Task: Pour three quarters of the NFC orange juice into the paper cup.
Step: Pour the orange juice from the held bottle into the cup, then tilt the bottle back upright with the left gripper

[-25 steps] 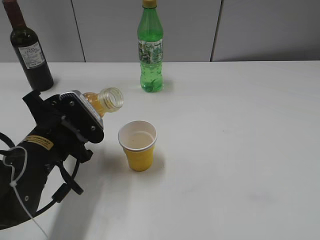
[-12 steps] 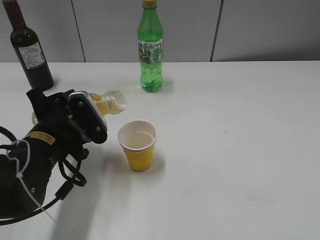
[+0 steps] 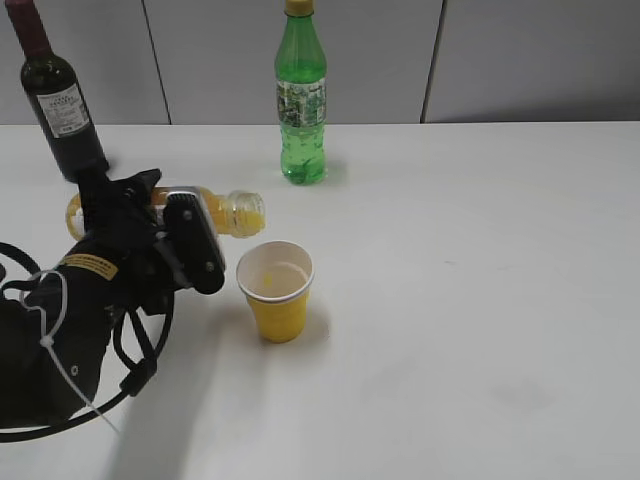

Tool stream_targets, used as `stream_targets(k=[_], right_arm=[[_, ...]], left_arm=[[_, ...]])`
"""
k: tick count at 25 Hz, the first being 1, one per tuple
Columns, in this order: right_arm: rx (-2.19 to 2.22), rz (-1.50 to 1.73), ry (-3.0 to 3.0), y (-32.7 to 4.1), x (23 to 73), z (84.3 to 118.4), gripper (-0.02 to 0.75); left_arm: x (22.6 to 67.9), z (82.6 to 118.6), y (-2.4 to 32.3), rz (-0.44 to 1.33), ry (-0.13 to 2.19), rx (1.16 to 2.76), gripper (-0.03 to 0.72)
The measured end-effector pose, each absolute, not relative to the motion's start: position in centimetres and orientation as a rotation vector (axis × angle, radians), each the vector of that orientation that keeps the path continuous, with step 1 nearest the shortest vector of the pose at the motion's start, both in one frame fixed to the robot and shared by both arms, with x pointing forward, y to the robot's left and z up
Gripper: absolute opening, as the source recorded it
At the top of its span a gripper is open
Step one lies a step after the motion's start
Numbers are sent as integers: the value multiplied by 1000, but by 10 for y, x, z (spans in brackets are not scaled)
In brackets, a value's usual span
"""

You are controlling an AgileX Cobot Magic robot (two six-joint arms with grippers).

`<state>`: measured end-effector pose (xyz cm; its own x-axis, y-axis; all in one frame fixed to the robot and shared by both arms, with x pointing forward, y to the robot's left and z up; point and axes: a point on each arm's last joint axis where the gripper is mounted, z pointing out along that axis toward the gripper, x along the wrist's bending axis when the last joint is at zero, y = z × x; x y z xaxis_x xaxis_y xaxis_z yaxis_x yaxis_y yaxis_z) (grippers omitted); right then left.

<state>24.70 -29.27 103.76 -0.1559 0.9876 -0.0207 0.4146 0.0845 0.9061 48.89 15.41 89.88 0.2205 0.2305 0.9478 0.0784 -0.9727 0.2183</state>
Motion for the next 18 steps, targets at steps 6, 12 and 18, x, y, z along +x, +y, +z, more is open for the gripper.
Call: stream_targets(k=[6,12,18], right_arm=[[1404,1040,1666,-293,247,1038,592],[1404,1040,1666,-293,247,1038,592],[1405,1040,1666,-293,247,1038,592]], left_arm=[[489,899,154,1895,217,2397,461],[489,900,154,1921,202,2392,461],[489,900,155,1939,169,2412,461]])
